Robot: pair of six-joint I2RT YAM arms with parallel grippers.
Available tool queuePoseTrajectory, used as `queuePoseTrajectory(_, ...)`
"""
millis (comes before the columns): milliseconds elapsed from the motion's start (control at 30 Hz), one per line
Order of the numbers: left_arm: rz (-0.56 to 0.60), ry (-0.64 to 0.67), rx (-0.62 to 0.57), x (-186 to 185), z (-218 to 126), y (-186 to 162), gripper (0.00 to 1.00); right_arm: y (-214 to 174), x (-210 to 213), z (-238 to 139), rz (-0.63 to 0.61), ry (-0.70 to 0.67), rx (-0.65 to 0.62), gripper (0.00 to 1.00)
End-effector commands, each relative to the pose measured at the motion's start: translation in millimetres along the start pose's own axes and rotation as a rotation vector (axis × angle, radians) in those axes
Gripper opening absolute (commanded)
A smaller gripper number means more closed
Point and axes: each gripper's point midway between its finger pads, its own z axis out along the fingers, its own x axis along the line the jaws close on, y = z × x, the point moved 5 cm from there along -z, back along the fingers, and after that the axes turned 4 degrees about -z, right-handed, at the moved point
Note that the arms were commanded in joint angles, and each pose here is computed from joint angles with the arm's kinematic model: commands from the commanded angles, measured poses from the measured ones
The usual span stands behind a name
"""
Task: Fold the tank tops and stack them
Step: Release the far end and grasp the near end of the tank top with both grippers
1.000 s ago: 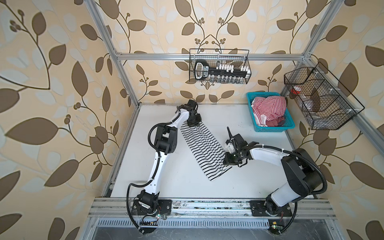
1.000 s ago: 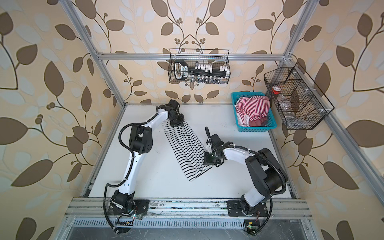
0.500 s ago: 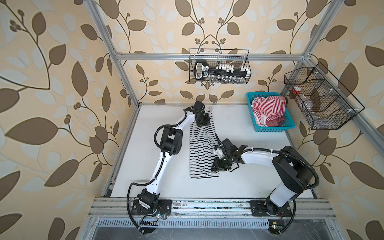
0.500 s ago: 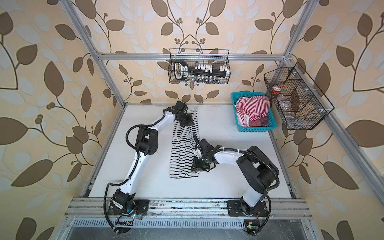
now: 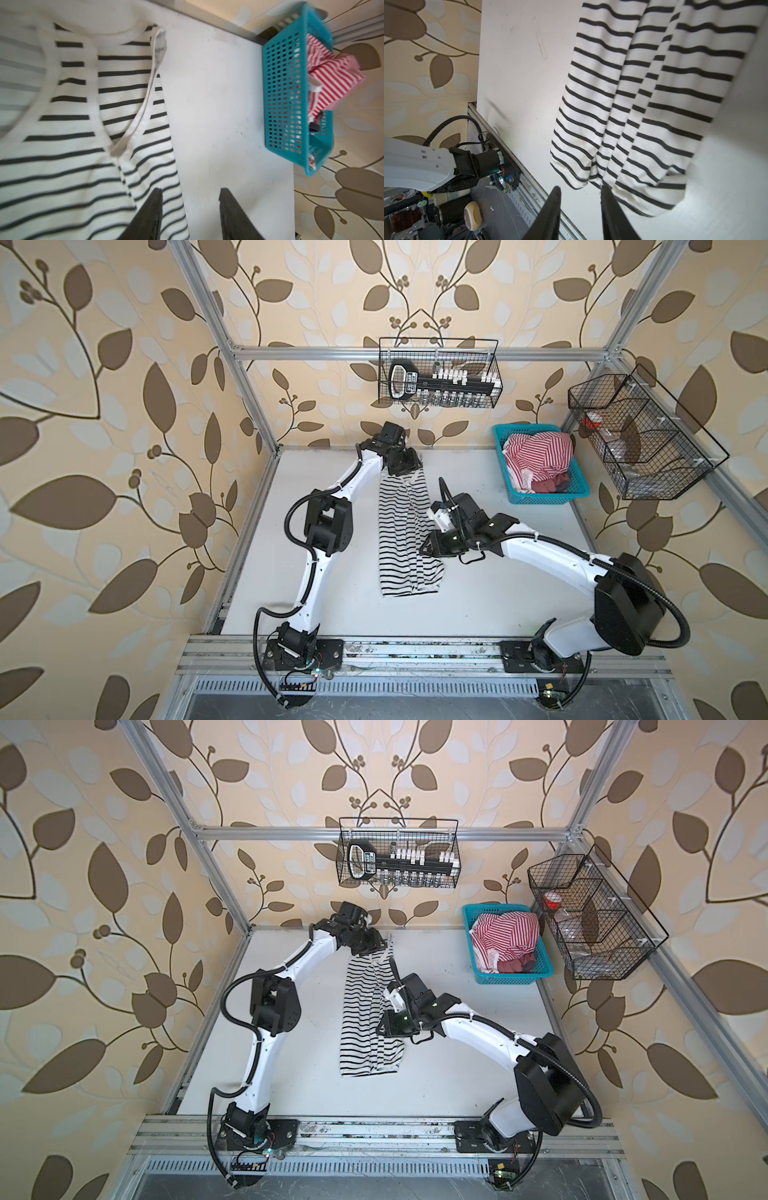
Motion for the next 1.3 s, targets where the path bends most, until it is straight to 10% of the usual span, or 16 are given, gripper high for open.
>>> queuePoseTrajectory(0, 0.071, 0.095, -0.096, -15, -90, -9, 0.47, -20, -39, -9, 0.024, -0.153, 0.054, 0.35)
queuePoseTrajectory(333, -0.091, 0.330, 0.191, 81, -124, -168, 0.36, -48, -74, 6, 0.062, -0.150, 0.104, 0.36)
queuePoseTrajectory(567, -0.184, 0.287, 0.349, 102, -107, -253, 0.46, -59, -77, 32, 0.065, -0.112, 0.152, 0.38)
queuePoseTrajectory(1267, -0.272, 0.289, 0.519, 127, -73, -329, 0.45, -103, -76, 70, 0.108, -0.106, 0.267, 0.33)
